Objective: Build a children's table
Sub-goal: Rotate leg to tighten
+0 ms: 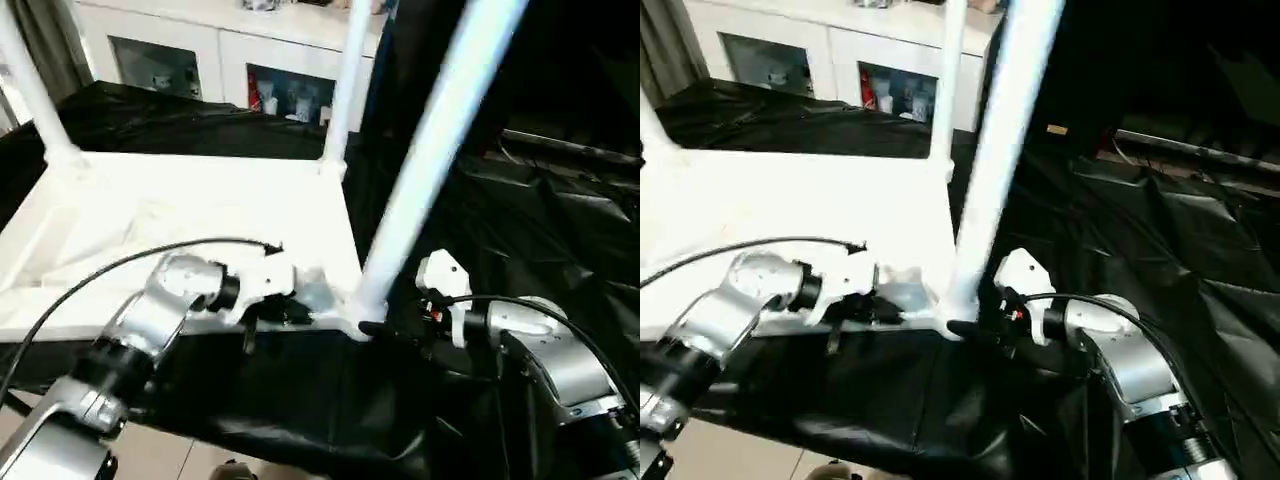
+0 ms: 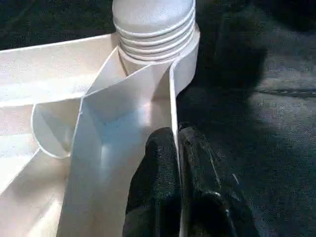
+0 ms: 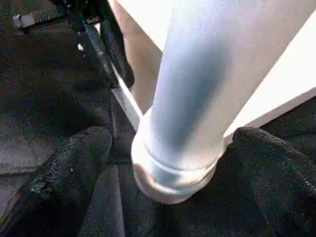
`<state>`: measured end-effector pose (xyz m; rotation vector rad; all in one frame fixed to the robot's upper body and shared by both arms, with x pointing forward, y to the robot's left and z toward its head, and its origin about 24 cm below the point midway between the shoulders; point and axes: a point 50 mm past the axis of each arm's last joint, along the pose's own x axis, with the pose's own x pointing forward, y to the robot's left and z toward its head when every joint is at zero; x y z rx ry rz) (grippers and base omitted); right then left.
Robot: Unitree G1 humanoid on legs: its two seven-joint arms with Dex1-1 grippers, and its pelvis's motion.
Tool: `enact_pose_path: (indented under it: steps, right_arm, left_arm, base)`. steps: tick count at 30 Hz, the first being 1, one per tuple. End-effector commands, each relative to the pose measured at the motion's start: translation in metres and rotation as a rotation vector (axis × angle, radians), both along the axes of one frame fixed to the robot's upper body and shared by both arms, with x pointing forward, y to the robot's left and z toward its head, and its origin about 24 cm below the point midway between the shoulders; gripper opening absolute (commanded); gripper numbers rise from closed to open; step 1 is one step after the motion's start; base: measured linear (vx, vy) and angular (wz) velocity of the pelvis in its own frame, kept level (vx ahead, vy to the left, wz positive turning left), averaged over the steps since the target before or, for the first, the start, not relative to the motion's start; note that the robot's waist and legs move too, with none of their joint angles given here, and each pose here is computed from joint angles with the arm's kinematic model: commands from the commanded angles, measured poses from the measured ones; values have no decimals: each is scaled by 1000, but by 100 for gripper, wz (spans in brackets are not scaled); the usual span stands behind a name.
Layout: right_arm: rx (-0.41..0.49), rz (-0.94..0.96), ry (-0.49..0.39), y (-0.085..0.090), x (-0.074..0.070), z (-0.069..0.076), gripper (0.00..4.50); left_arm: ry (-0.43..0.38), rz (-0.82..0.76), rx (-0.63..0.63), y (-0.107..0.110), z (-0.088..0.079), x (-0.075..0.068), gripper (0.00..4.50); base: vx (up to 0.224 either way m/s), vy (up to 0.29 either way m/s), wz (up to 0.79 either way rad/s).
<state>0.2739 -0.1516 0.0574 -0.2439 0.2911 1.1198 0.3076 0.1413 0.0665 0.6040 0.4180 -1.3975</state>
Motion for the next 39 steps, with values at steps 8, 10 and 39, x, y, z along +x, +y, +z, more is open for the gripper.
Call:
enact_pose_path:
  steps: [8,10,39]
  right_arm:
    - [2,0,-19,2,0,3,450]
    - [6,2,-17,2,0,3,450]
    - [12,1,-27,11,11,2,450]
  left_arm:
    - [22,27,35,2,1,5,87]
    - [40,25,33,3,0,6,87]
    - [94,68,45,12,-15,9,46]
  base:
    - [0,0,0]
    - [0,0,0]
    - [0,0,0]
